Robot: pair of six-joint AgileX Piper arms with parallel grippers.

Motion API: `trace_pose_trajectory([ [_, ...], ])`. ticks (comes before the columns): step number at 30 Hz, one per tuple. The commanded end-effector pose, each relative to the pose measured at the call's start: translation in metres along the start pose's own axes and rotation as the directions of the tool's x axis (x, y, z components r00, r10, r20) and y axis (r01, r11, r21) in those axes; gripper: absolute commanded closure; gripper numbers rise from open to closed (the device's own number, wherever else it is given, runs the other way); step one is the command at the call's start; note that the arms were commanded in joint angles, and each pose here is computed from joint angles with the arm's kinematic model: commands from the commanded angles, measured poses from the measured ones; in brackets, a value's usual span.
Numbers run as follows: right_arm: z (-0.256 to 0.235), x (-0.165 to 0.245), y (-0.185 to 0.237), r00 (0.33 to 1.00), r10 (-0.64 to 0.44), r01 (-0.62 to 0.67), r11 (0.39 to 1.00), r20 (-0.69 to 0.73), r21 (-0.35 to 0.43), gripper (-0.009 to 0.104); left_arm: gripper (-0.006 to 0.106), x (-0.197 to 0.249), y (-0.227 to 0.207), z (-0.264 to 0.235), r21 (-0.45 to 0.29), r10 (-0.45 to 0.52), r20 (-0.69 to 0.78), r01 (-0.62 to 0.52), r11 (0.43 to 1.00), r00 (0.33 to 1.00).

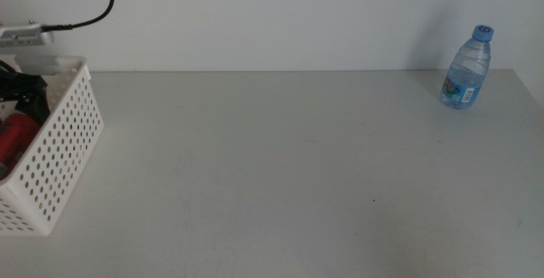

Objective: Use arms to grab the bottles and put them into the dustbin to the left of the table.

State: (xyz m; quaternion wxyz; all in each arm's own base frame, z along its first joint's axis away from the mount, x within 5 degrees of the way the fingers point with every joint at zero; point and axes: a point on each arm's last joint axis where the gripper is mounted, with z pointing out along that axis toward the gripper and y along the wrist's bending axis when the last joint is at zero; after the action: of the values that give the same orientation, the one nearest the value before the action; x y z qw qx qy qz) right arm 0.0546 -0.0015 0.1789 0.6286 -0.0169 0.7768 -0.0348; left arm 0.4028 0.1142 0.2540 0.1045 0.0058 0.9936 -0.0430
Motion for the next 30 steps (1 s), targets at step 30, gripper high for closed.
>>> trace_pose_trajectory([
  [30, -0.003, -0.011, -0.002, 0.994, -0.016, 0.014, 1.000, 0.106, 0.020, 0.029, 0.007, 0.197, -0.197, -0.195, -0.085, 0.312, 0.847, -0.469, 0.879, 0.430],
])
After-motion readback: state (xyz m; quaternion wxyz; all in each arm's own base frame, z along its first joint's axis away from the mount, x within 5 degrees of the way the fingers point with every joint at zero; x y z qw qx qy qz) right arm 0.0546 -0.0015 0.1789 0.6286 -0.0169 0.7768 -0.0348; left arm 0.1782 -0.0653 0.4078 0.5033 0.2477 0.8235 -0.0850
